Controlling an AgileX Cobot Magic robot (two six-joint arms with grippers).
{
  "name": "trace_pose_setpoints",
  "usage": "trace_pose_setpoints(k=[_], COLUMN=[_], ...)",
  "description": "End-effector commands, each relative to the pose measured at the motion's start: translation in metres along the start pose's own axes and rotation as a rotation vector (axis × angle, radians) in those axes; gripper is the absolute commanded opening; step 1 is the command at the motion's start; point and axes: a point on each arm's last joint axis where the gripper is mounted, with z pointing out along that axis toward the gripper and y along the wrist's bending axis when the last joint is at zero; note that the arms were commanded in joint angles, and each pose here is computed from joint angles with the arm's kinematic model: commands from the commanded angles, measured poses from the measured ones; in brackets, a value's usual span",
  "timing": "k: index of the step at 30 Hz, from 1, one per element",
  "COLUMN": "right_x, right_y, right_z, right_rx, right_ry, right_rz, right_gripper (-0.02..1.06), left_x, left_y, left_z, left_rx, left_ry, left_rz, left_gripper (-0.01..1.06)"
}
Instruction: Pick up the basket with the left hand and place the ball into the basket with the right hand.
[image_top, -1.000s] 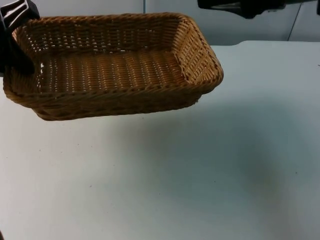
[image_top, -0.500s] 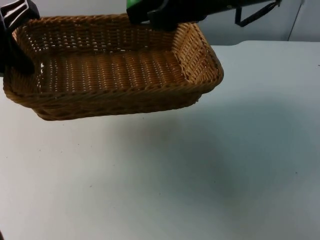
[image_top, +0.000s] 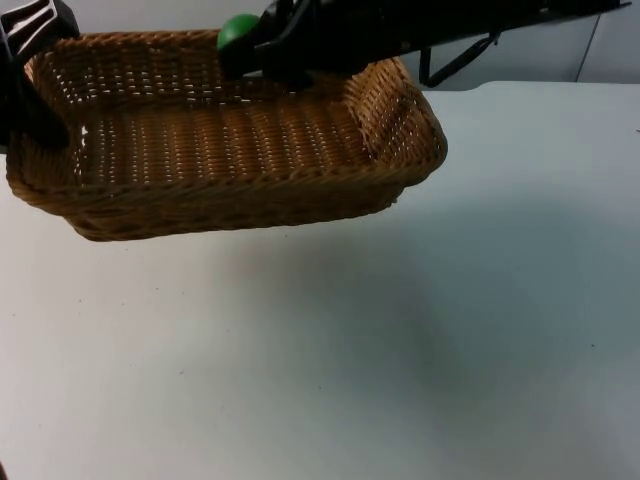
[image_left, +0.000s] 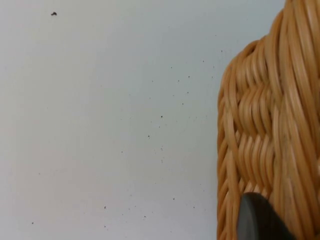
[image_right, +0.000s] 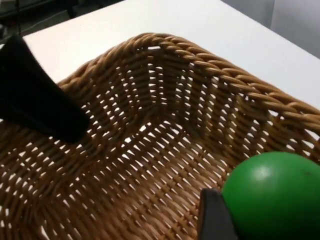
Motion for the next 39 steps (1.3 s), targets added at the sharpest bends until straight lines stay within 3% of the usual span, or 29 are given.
trace_pose_setpoints(k=[1,5,9,13,14,17,21,28,33,35,37,38,39], right_x=[-0.003,-0.002,-0.002,-0.002,-0.002,-0.002,-0.002,-0.003,-0.028,-0.053,-0.079,-0.079,-0.093], right_y=[0.008,0.015,0.016,0.016,0.016,0.016,0.016,0.016,0.021,0.026,0.032,0.032,0.035], right_z=[0.002,0.006,0.011,0.011,0.011,0.011,0.011,0.011,-0.009,-0.031,-0.058,-0.058,-0.074], right_rx=[-0.032,-0.03,0.041,0.046,0.046,0.048,0.05,0.051,0.054,0.074,0.12,0.12,0.147], right_ry=[0.007,0.037,0.056,0.056,0.056,0.056,0.057,0.055,-0.01,-0.074,-0.141,-0.141,-0.181], right_rz=[-0.035,-0.087,-0.103,-0.096,-0.096,-0.084,-0.084,-0.076,-0.048,-0.079,-0.117,-0.117,-0.135], right_gripper=[0.0,0.0,0.05,0.33,0.33,0.52,0.59,0.6,0.58,0.52,0.38,0.38,0.26], left_x=[-0.003,-0.003,-0.003,-0.003,-0.003,-0.003,-0.003,-0.003,-0.003,-0.003,-0.003,-0.003,-0.003], left_y=[-0.002,-0.002,-0.002,-0.002,-0.002,-0.002,-0.002,-0.002,-0.002,-0.002,-0.002,-0.002,-0.002], left_z=[-0.005,-0.005,-0.005,-0.005,-0.005,-0.005,-0.005,-0.005,-0.005,-0.005,-0.005,-0.005,-0.005], left_rx=[0.015,0.015,0.015,0.015,0.015,0.015,0.015,0.015,0.015,0.015,0.015,0.015,0.015], left_ry=[-0.025,-0.025,-0.025,-0.025,-0.025,-0.025,-0.025,-0.025,-0.025,-0.025,-0.025,-0.025,-0.025], left_rz=[-0.025,-0.025,-0.025,-0.025,-0.025,-0.025,-0.025,-0.025,-0.025,-0.025,-0.025,-0.025,-0.025], left_gripper=[0.0,0.0,0.0,0.0,0.0,0.0,0.0,0.0,0.0,0.0,0.0,0.0,0.0])
